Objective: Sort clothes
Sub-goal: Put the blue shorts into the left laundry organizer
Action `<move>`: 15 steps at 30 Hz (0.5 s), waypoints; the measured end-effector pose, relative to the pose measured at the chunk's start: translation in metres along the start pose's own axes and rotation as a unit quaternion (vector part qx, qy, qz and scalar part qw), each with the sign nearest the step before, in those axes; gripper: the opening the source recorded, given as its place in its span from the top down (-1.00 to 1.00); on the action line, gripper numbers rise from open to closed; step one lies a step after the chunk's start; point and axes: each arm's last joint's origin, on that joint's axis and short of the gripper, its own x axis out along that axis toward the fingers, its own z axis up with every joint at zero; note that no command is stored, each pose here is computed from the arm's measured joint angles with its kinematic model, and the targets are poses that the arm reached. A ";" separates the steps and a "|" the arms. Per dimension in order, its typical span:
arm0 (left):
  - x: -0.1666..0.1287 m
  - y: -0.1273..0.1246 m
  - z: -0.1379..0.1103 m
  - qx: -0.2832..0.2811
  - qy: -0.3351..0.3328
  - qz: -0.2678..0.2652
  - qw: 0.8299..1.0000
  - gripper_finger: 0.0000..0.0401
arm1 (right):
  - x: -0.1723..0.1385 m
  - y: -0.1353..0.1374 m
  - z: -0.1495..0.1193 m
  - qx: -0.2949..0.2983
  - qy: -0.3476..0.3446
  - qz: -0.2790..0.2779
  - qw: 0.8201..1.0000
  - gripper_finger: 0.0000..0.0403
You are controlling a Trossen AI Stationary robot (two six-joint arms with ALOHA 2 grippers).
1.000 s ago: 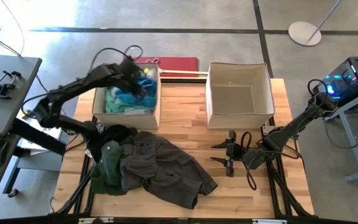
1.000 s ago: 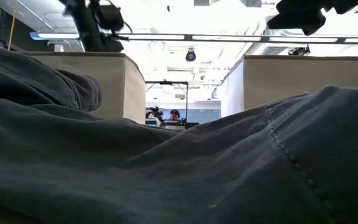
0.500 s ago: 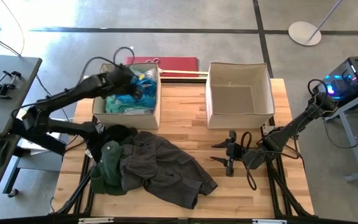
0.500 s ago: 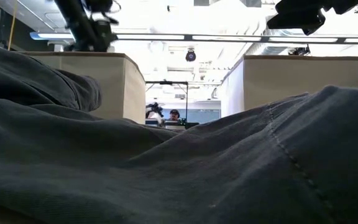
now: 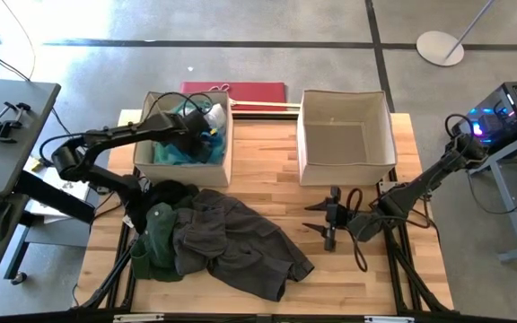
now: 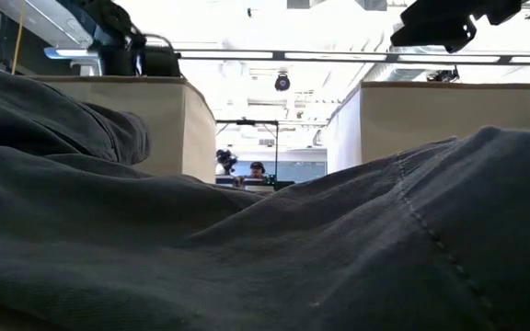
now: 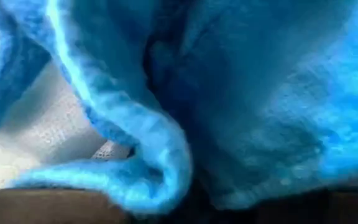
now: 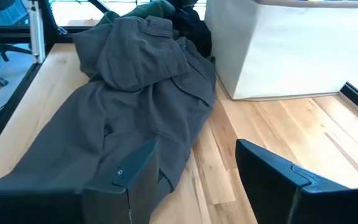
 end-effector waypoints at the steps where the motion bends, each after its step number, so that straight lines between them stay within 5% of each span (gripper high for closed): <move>1: -0.010 0.000 0.002 0.002 0.001 -0.007 1.000 0.48 | 0.001 -0.001 0.000 0.002 0.000 -0.002 1.000 0.00; 9: -0.103 -0.001 -0.004 -0.024 -0.049 -0.088 0.995 0.48 | 0.006 -0.008 0.003 0.014 -0.003 -0.014 1.000 0.00; 15: -0.141 -0.016 -0.038 0.014 -0.089 -0.173 0.981 0.48 | 0.017 -0.011 0.004 -0.009 0.020 0.059 0.998 0.00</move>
